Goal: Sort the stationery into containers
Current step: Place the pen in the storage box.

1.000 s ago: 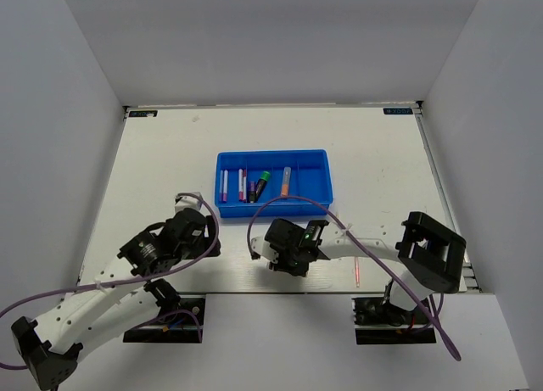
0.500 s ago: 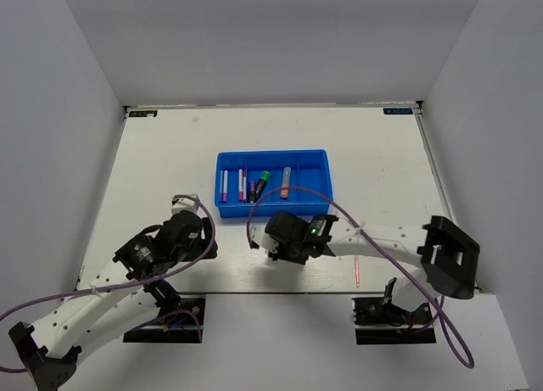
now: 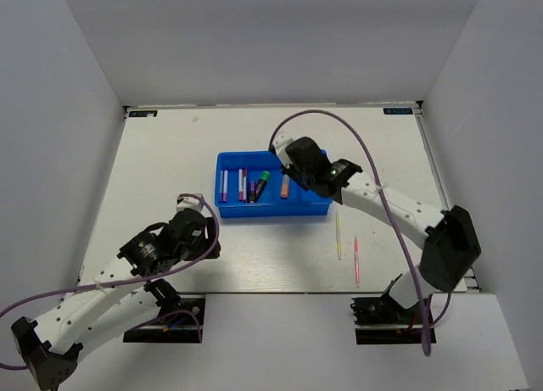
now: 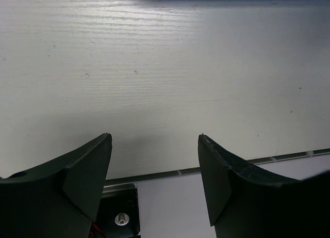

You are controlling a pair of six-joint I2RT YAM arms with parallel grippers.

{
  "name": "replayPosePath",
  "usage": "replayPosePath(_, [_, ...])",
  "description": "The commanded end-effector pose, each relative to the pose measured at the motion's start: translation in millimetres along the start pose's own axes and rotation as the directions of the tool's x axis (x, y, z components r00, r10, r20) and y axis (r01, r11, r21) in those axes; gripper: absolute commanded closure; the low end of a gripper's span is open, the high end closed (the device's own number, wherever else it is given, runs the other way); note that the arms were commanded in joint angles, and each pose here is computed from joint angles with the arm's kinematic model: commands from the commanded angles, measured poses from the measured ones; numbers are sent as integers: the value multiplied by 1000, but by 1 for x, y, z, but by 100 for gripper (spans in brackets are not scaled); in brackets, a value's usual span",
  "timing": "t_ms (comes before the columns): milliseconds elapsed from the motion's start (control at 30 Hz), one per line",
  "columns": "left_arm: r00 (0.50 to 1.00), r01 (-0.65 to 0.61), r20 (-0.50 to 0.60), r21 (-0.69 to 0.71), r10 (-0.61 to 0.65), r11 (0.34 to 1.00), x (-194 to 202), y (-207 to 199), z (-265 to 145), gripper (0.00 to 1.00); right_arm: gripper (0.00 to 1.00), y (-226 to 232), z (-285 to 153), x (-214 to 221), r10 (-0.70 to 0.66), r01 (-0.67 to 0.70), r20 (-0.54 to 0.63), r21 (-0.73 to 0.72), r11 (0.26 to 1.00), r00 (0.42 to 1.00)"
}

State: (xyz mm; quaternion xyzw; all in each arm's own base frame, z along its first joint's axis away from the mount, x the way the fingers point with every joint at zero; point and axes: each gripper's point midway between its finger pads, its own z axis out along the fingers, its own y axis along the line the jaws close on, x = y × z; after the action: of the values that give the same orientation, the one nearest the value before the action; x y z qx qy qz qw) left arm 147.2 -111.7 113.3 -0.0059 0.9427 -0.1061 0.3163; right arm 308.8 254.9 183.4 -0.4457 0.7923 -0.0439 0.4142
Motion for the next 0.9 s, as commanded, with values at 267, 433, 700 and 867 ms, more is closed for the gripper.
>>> replayPosePath(267, [1000, -18, -4, 63, 18, 998, -5, -19, 4, 22, 100, -24, 70, 17, 392, -408, -164, -81, 909, 905])
replayPosePath(433, [997, -70, -18, 77, 71, 995, -8, -33, 7, 24, 68, -18, 79, 38, 422, -454, -234, -106, 885, 876])
replayPosePath(700, [981, -193, -6, 116, 195, 974, -20, -79, 14, 41, 49, -24, 63, 39, 447, -478, -216, -125, 869, 868])
replayPosePath(867, [972, -235, 34, 201, 233, 951, -30, -126, 12, 71, 87, -39, 30, 45, 507, -529, -196, -81, 845, 840])
